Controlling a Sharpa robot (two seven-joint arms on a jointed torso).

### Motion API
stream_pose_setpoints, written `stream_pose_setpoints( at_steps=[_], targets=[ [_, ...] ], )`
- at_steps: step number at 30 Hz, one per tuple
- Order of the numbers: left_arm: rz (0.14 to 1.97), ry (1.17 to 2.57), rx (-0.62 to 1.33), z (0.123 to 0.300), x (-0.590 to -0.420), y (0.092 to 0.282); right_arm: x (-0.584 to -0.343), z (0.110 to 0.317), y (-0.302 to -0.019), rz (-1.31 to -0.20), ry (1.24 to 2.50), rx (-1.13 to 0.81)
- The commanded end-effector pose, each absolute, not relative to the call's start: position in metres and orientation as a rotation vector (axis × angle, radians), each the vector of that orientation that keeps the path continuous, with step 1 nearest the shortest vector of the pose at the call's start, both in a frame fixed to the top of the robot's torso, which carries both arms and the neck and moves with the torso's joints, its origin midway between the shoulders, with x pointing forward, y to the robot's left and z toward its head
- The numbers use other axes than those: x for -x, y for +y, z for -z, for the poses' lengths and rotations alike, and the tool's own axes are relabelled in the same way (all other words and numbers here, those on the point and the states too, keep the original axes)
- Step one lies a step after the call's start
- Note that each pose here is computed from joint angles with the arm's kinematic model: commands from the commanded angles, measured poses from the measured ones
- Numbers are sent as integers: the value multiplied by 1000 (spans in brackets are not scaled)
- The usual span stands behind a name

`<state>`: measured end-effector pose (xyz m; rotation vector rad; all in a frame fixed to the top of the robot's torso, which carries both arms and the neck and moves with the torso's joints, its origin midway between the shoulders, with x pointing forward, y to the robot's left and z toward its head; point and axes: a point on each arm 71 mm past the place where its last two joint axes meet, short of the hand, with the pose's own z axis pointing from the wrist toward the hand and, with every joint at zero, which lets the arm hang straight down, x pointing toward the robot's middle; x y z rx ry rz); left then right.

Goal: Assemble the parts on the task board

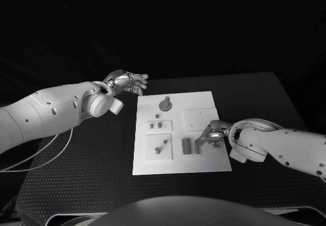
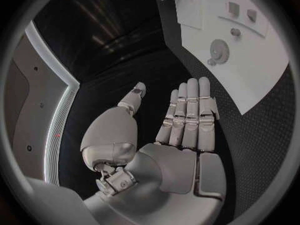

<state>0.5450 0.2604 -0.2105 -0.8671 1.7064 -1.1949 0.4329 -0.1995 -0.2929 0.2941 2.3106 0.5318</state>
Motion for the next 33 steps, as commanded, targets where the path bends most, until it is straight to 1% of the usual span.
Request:
stream_pose_setpoints(
  at_steps=[1,8,15,27,33],
  targets=[
    [1217,1711,864,209,-545,258,-433,293,-197,-556,2299,-273],
    [1214,1711,866,210,-545,259,-435,294,-197,-548,2317,-247],
    [1215,1713,866,210,-545,258,-434,295,-191,-555,2335,-207],
    [1215,1714,866,210,-545,258,-435,296,-190,-485,2334,-119],
    [1214,1714,867,210,-545,259,-434,298,-191,-476,2342,-115]
  ],
)
